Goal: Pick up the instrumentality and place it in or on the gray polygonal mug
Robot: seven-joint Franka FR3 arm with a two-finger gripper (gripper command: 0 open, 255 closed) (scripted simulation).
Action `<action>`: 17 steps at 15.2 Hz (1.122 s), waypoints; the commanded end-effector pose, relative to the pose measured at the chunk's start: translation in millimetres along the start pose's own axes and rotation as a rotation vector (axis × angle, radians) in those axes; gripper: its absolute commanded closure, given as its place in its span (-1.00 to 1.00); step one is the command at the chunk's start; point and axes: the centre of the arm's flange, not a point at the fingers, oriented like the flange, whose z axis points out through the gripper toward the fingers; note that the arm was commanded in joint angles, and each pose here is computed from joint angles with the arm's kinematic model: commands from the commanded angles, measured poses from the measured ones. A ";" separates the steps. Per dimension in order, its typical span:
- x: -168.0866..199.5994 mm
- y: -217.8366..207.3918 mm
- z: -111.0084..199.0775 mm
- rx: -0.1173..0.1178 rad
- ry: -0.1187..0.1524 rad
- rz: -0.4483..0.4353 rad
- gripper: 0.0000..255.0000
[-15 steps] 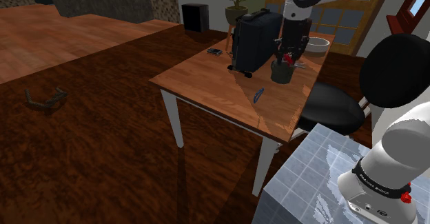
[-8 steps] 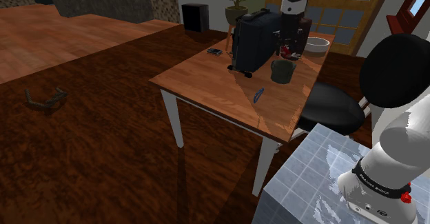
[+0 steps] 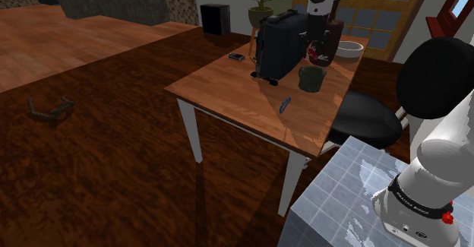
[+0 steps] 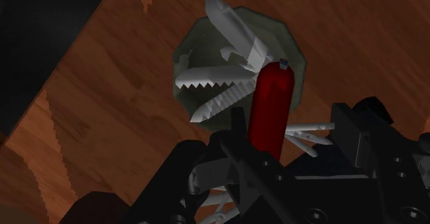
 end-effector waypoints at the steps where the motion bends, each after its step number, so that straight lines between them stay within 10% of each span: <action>1: 1.8 -1.0 11.2 0.000 0.001 0.000 1.00; 17: 3.4 -2.2 61.7 0.000 0.001 0.000 1.00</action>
